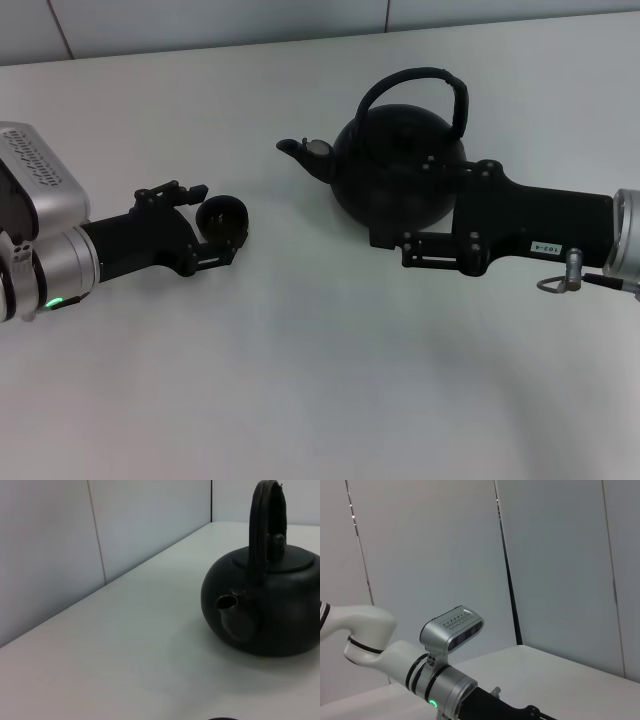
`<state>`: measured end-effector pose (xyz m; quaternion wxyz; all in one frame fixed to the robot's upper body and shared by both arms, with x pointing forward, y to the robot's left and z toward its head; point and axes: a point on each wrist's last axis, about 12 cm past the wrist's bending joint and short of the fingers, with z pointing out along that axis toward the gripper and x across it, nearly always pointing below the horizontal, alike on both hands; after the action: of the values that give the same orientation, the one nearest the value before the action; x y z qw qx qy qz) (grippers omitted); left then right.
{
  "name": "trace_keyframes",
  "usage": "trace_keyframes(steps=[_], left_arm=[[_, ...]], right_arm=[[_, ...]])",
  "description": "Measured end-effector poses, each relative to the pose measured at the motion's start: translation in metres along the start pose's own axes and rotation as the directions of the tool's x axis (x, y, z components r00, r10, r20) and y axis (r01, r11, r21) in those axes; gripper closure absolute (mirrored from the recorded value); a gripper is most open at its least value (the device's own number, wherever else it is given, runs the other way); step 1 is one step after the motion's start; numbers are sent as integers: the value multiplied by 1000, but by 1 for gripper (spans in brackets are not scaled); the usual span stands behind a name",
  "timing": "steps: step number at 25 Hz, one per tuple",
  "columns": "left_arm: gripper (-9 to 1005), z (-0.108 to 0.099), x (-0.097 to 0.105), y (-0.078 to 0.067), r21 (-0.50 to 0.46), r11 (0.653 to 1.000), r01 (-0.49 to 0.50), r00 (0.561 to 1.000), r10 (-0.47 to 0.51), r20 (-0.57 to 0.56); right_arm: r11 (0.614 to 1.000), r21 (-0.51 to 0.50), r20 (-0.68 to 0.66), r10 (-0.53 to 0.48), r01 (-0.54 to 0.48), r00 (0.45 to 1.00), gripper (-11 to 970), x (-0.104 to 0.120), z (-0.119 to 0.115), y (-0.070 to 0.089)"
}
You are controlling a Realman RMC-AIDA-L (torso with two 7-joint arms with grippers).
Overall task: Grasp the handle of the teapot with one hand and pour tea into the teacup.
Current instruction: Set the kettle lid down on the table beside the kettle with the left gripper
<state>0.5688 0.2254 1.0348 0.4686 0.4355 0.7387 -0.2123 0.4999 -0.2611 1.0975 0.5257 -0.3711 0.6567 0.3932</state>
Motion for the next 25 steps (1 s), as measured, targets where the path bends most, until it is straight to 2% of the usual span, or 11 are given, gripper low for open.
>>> trace_keyframes(steps=[9, 17, 20, 25], left_arm=[[187, -2, 0, 1, -2, 1000, 2, 1000, -2, 2], [186, -24, -3, 1, -25, 999, -36, 997, 38, 67], [186, -32, -4, 1, -31, 999, -43, 995, 46, 90], [185, -44, -2, 3, -72, 997, -26, 992, 34, 118]], right_arm=[[1000, 7, -1, -2, 2, 1000, 287, 0, -1, -1], [999, 42, -4, -2, 2, 1000, 289, 0, -1, -5], [997, 77, -8, 3, -3, 1000, 290, 2, -1, -8], [981, 193, -2, 18, -17, 1000, 292, 11, -8, -11]])
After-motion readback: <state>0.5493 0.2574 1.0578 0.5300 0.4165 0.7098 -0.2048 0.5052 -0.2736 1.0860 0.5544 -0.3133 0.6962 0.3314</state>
